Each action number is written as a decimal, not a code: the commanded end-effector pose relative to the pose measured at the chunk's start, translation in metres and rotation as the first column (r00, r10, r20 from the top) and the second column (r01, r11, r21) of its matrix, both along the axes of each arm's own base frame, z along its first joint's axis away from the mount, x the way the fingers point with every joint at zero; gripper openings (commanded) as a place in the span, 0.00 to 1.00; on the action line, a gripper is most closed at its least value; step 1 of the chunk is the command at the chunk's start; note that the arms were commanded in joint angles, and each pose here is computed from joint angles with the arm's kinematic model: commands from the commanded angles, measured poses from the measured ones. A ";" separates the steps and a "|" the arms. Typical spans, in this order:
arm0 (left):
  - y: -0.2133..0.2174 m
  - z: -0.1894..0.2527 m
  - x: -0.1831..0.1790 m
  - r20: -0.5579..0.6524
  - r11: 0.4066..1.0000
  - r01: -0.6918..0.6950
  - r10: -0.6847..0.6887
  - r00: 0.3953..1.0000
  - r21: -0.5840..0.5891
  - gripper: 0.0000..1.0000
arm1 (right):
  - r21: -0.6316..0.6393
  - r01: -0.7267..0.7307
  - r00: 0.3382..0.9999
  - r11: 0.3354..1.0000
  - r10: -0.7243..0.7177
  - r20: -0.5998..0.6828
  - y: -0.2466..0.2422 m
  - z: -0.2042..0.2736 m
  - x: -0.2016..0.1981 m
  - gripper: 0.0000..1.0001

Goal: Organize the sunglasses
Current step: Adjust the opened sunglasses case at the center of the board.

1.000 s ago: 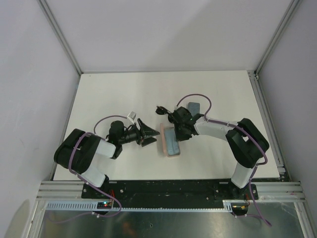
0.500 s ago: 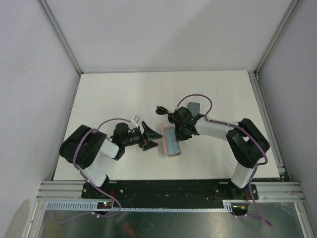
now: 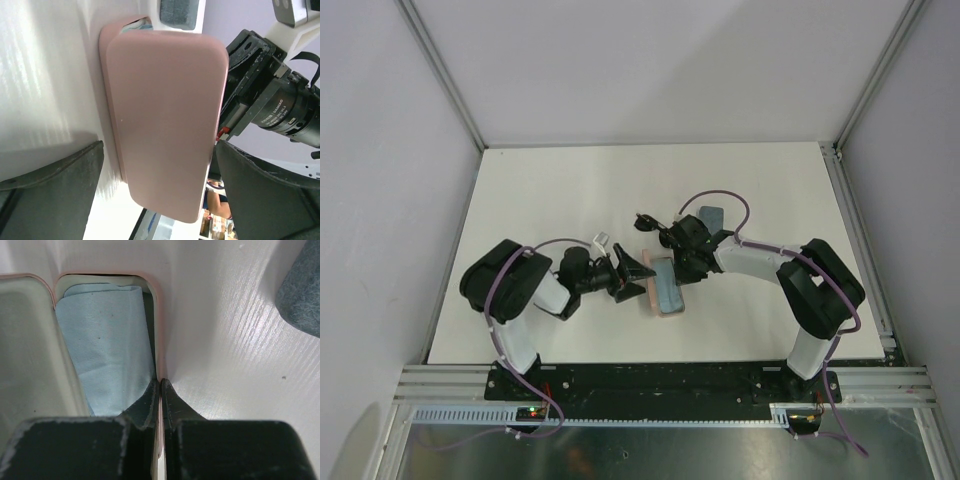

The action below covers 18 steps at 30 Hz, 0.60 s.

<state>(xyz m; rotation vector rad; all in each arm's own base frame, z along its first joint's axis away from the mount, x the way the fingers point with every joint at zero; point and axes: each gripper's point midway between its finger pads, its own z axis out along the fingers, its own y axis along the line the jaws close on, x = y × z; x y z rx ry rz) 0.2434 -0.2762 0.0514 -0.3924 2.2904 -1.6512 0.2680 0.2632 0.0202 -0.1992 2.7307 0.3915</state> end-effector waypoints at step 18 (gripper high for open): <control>-0.024 0.021 0.020 0.122 0.996 0.027 -0.016 0.992 -0.089 0.52 | 0.047 -0.012 1.000 0.999 0.013 -0.017 0.007 0.002 -0.007 0.13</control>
